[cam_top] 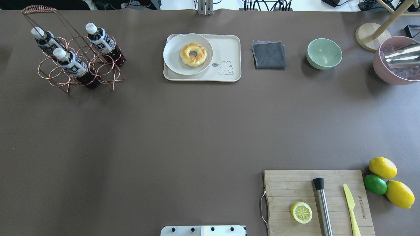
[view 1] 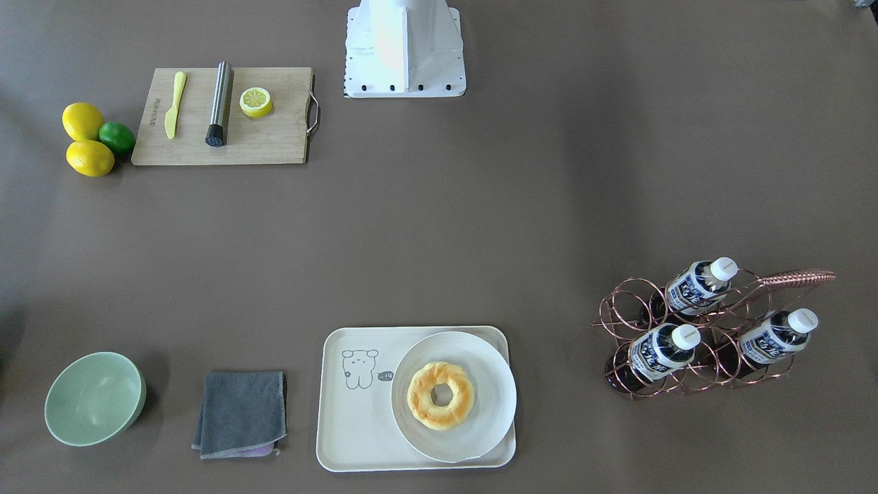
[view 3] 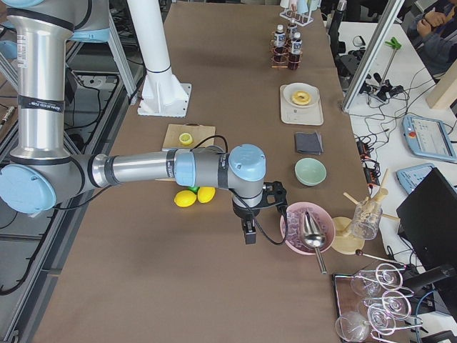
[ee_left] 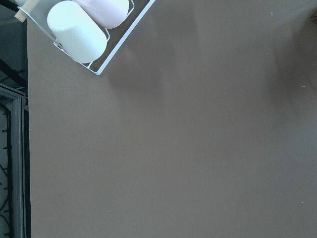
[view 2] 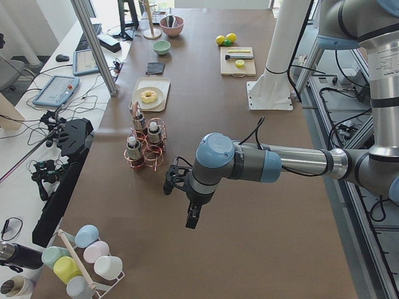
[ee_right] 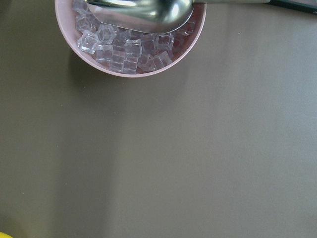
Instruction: Place tea on tray
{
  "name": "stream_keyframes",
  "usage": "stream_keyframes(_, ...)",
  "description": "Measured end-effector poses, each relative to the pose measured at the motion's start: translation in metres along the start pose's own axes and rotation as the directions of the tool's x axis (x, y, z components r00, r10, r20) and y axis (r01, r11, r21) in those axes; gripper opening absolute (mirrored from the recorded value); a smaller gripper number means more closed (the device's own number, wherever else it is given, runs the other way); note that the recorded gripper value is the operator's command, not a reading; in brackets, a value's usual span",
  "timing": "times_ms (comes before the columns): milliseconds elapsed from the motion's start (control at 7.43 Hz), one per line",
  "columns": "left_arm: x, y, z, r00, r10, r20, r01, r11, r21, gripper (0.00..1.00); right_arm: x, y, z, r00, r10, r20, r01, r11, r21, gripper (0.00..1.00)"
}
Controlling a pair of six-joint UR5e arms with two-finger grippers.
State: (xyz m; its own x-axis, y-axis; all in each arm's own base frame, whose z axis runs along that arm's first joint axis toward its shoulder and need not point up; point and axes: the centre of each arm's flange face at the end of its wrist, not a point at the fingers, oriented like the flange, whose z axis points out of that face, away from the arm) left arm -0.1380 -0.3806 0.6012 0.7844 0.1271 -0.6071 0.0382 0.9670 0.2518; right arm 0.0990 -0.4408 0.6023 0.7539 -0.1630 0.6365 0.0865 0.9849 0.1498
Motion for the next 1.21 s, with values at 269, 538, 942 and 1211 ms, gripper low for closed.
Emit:
stream_keyframes(269,0.002,0.0,0.003,1.0,0.004,-0.001,-0.004,1.0,-0.004,0.97,0.001,0.001,0.002,1.0,0.004,0.006,-0.004,1.0,-0.003,1.0)
stream_keyframes(538,0.004,-0.003,0.004,1.0,0.007,-0.001,-0.007,1.0,-0.004,0.97,0.001,0.001,0.003,1.0,0.007,0.016,-0.007,1.0,-0.004,1.0)
stream_keyframes(942,0.009,-0.009,0.004,1.0,0.023,-0.004,-0.023,1.0,-0.001,0.97,0.0,0.001,0.004,1.0,0.008,0.026,-0.008,1.0,-0.003,1.0)
stream_keyframes(1211,0.016,-0.015,0.007,0.998,0.056,-0.005,-0.056,0.998,0.015,0.97,0.0,0.001,0.004,1.0,0.01,0.025,-0.01,1.0,-0.004,1.0)
